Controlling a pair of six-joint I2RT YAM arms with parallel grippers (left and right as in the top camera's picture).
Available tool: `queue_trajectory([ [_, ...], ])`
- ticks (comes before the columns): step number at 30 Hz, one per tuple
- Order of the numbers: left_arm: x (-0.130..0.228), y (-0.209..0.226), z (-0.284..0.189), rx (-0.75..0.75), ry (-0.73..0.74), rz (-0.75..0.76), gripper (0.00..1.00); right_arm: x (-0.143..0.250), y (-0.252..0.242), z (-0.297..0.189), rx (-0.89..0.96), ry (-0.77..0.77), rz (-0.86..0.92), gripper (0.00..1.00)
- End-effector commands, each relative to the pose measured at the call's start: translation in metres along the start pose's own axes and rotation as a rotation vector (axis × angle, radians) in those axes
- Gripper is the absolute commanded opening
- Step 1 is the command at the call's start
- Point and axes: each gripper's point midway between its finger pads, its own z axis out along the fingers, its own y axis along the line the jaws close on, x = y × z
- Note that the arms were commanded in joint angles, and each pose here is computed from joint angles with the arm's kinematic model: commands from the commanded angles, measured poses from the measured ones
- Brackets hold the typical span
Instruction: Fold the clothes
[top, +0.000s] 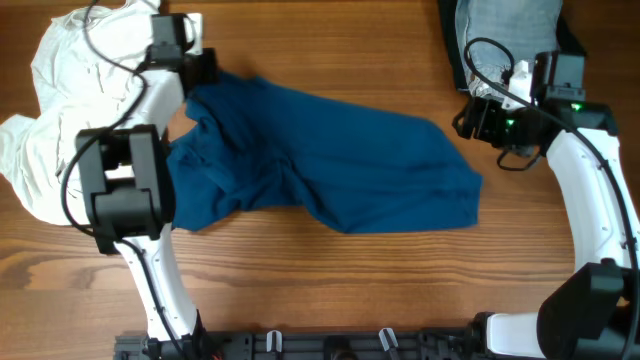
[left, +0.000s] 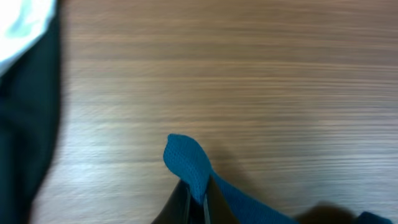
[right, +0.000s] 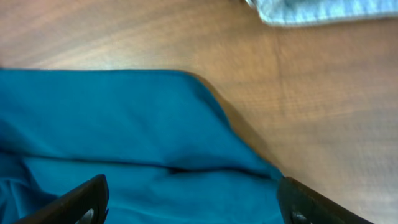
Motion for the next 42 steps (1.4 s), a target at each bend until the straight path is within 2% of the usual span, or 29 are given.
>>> queue_trajectory([
  [1, 0.008, 0.023, -0.001, -0.044, 0.041, -0.071, 0.04, -0.004, 0.011, 0.028, -0.028, 0.022, -0.026, 0.86],
  [10, 0.057, 0.029, -0.009, -0.072, 0.239, -0.199, 0.04, -0.003, -0.008, 0.123, -0.013, 0.085, -0.046, 0.84],
  [17, 0.070, 0.029, -0.012, -0.077, 0.294, -0.203, 0.04, -0.002, -0.025, 0.130, 0.076, 0.088, -0.073, 0.80],
  [18, 0.070, 0.029, -0.012, -0.077, 0.295, -0.203, 0.04, 0.001, -0.026, 0.132, 0.078, 0.100, -0.081, 0.72],
  [22, 0.070, 0.029, -0.012, -0.077, 0.295, -0.203, 0.04, 0.008, -0.026, 0.137, 0.078, 0.118, -0.109, 0.63],
  [25, 0.070, 0.028, -0.012, -0.075, 0.295, -0.201, 0.04, 0.013, -0.022, 0.144, 0.079, 0.136, -0.150, 0.49],
  [31, 0.072, 0.027, -0.012, -0.072, 0.302, -0.201, 0.04, 0.013, -0.018, 0.155, 0.129, 0.124, -0.209, 0.31],
  [35, 0.072, 0.027, -0.013, -0.072, 0.304, -0.201, 0.04, -0.011, -0.025, 0.151, 0.220, 0.046, -0.229, 0.19],
  [42, 0.072, 0.027, -0.013, -0.072, 0.303, -0.201, 0.04, -0.079, -0.017, 0.131, 0.271, -0.152, -0.251, 0.11],
])
